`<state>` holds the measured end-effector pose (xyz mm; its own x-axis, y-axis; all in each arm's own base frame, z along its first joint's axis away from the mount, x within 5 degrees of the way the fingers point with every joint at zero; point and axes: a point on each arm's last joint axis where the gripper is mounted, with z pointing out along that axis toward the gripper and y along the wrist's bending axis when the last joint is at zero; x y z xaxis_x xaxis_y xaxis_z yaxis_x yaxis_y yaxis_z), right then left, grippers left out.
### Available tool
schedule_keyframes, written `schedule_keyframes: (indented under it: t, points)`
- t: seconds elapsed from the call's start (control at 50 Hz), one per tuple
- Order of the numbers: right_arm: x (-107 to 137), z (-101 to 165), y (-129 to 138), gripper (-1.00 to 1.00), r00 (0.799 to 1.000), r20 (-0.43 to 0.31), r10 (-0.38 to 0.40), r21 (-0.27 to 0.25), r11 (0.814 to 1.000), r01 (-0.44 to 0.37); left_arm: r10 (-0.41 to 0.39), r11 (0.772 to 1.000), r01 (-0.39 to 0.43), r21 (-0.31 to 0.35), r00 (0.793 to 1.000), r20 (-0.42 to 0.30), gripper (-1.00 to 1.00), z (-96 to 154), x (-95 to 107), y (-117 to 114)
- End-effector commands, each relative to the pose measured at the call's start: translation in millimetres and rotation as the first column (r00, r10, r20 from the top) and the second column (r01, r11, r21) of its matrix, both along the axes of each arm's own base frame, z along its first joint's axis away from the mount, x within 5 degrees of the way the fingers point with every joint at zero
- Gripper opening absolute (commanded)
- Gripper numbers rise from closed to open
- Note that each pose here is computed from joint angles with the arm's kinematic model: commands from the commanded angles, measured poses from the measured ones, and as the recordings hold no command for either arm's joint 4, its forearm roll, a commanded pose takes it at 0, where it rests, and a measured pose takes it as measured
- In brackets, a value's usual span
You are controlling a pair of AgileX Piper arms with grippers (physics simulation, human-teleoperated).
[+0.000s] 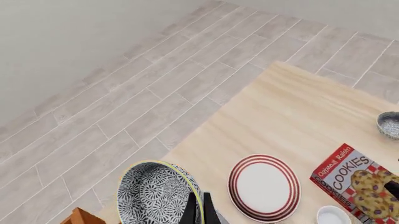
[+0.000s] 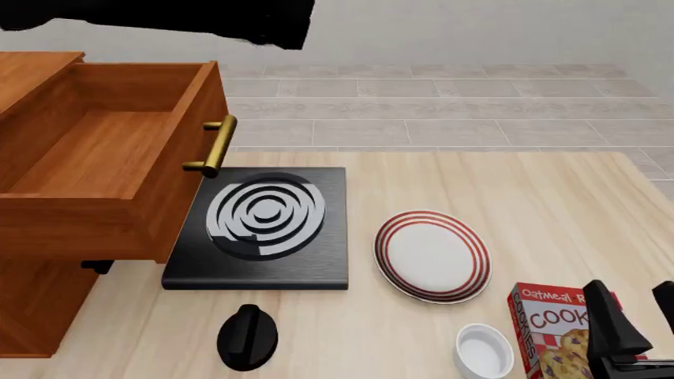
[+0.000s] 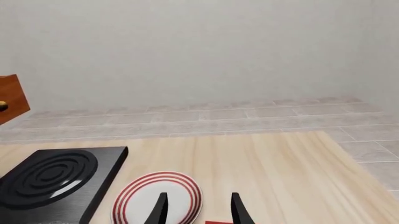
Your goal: Pick the akita bowl in the top layer of the wooden cabinet and place it on the plate.
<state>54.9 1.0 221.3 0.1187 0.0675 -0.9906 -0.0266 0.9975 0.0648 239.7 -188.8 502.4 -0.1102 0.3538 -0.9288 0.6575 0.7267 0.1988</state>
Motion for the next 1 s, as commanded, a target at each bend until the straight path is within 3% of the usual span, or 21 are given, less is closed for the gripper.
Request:
schedule_keyframes:
  t: [0.02, 0.5, 1.0]
  points:
    - [0, 0, 0, 1.00, 1.000, 0.002, 0.001, -0.001, 1.000, -0.001, -0.049, 0.999, 0.049, 0.018, 0.999, -0.002, -1.00, -13, 2, -21]
    - [0, 1, 1, 1.00, 1.000, 0.007, 0.011, -0.008, 1.000, -0.011, -0.113, 0.991, 0.114, 0.066, 0.993, -0.026, -1.00, -47, 12, -55]
    - [0, 1, 1, 1.00, 1.000, 0.006, 0.016, 0.007, 1.000, -0.017, -0.176, 0.968, 0.180, 0.175, 0.984, -0.034, -1.00, -94, 27, -86]
